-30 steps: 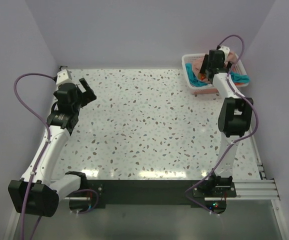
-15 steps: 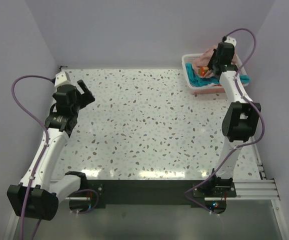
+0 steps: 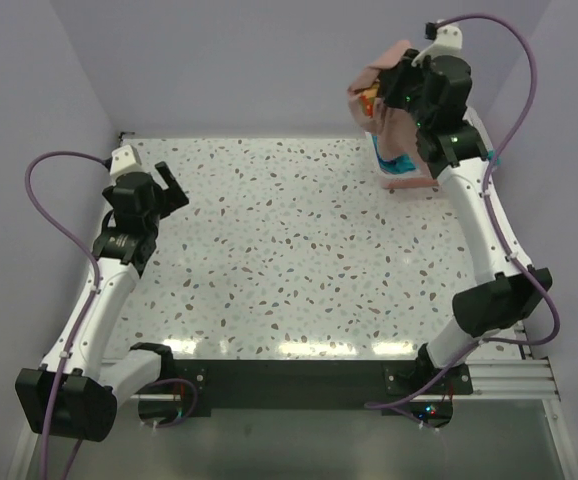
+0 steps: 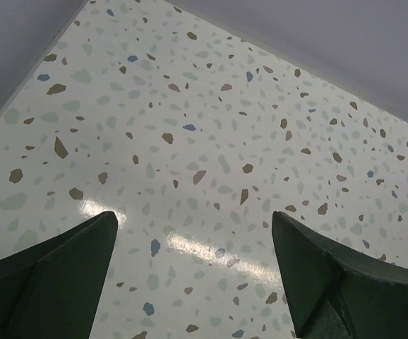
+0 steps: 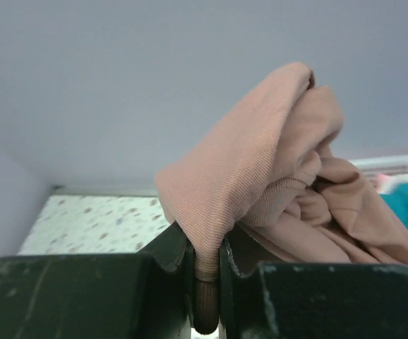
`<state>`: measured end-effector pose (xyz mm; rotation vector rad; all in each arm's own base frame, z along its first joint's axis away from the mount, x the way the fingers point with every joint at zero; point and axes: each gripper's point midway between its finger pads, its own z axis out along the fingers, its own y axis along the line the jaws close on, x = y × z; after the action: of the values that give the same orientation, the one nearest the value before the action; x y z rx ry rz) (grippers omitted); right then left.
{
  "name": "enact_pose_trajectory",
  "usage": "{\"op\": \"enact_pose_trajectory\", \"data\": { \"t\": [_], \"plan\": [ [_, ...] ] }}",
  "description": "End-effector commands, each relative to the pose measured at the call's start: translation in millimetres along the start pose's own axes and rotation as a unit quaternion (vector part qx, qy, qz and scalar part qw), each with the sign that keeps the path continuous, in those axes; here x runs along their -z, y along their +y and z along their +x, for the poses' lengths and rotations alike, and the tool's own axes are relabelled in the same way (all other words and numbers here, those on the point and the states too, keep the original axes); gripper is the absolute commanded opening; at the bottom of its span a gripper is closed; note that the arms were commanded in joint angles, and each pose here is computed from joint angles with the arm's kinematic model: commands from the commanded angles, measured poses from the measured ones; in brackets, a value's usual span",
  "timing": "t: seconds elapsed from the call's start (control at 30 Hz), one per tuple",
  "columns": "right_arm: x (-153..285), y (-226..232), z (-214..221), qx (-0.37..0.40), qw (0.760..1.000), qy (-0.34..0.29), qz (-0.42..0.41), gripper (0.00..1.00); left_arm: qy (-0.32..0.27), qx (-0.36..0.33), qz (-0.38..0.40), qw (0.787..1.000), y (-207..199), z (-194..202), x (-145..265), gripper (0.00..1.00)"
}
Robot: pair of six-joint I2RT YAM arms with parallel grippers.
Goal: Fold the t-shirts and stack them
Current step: Move the tshirt to the center of the board
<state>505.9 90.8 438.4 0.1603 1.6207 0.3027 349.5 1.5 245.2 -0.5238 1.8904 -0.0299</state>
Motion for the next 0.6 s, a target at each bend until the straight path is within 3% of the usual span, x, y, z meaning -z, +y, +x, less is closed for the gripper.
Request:
{"op": "enact_pose_trajectory", "data": {
  "t": [0.0,0.2,0.3,0.33,0.4,0.47,0.57],
  "plan": [
    [41.7,95.1,-36.0,-0.021,0.991,-0.035,-0.128,0.0,-0.054,0.005,-0.001,0.999,0.4,-26.7,3.3,0.96],
    [94.4,196.1,-52.2,-0.021,0.967,-0.044,-0.252,0.0,-0.07,0.003,-0.022,0.997,6.4,-38.7,6.7,0.96],
    [104.6,209.3,-53.3,-0.034,0.961,-0.044,-0.271,0.02,-0.071,0.0,-0.033,0.997,10.3,-42.0,9.6,0.97],
    [104.7,205.9,-52.4,-0.034,0.963,-0.045,-0.264,0.07,-0.071,0.0,-0.034,0.997,10.5,-43.4,10.9,0.97],
    [92.7,195.8,-22.2,-0.019,0.97,-0.015,-0.241,0.12,-0.067,-0.002,-0.034,0.997,11.4,-41.7,12.7,0.97],
    [80.1,175.1,2.1,0.006,0.981,0.001,-0.192,0.44,-0.063,-0.004,-0.032,0.997,11.2,-39.6,13.4,0.96],
    [56.6,124.8,87.9,0.062,0.991,0.083,-0.088,0.8,-0.045,-0.011,-0.027,0.999,11.5,-28.8,12.5,0.95]
  ]
}}
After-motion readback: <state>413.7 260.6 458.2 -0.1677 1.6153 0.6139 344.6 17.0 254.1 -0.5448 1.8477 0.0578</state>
